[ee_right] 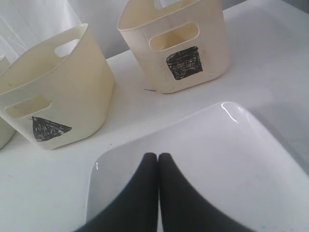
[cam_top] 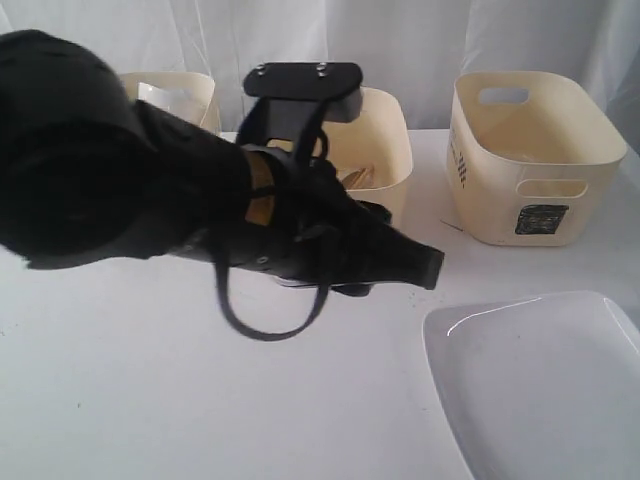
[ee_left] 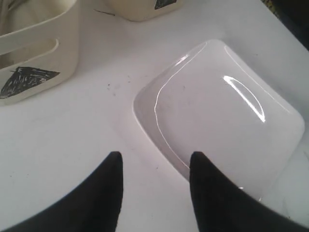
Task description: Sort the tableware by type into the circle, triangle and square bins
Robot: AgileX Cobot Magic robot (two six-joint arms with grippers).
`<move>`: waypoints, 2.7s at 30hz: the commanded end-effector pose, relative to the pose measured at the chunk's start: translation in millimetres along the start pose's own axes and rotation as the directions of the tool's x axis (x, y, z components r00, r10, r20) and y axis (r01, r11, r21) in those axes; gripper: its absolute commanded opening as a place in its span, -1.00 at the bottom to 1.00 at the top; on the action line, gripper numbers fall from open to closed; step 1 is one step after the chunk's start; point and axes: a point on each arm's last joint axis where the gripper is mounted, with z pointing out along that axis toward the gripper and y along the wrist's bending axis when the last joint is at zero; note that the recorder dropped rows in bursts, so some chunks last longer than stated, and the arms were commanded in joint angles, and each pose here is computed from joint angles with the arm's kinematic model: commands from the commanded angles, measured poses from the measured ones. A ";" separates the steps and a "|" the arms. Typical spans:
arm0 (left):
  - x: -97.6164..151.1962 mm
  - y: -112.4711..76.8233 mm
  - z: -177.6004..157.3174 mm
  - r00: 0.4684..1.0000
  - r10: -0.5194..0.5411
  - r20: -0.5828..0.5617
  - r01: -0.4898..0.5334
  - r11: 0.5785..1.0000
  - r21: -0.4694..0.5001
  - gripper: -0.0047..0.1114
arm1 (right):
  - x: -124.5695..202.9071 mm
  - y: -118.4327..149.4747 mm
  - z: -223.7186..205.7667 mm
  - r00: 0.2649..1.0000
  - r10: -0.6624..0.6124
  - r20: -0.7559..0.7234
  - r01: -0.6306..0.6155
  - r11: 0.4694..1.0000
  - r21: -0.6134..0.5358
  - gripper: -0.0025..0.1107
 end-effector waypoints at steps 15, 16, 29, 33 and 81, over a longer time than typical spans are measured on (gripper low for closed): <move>76.4 72.8 -91.3 0.990 -0.099 0.101 0.107 0.991 -0.077 -0.07 | 1.1 -0.5 0.4 1.000 -0.001 0.002 0.001 1.000 -0.001 -0.96; 80.2 76.4 -94.8 0.988 -0.106 0.112 0.115 0.990 -0.083 -0.07 | 1.1 -0.5 0.4 1.000 -0.001 0.002 0.001 1.000 -0.001 -0.96; 125.3 123.5 -128.2 0.924 -0.210 0.321 0.284 0.937 -0.205 -0.07 | 1.1 -0.5 0.4 1.000 -0.001 0.002 0.001 1.000 -0.001 -0.96; 132.6 131.4 -145.3 0.890 -0.208 0.406 0.328 0.911 -0.252 -0.07 | 1.1 -0.5 0.4 1.000 -0.001 0.002 0.001 1.000 -0.001 -0.96; 245.6 167.2 -135.4 0.858 0.056 0.510 0.311 0.734 -0.603 -0.07 | 1.1 -0.5 0.4 1.000 -0.001 0.002 0.001 1.000 -0.001 -0.96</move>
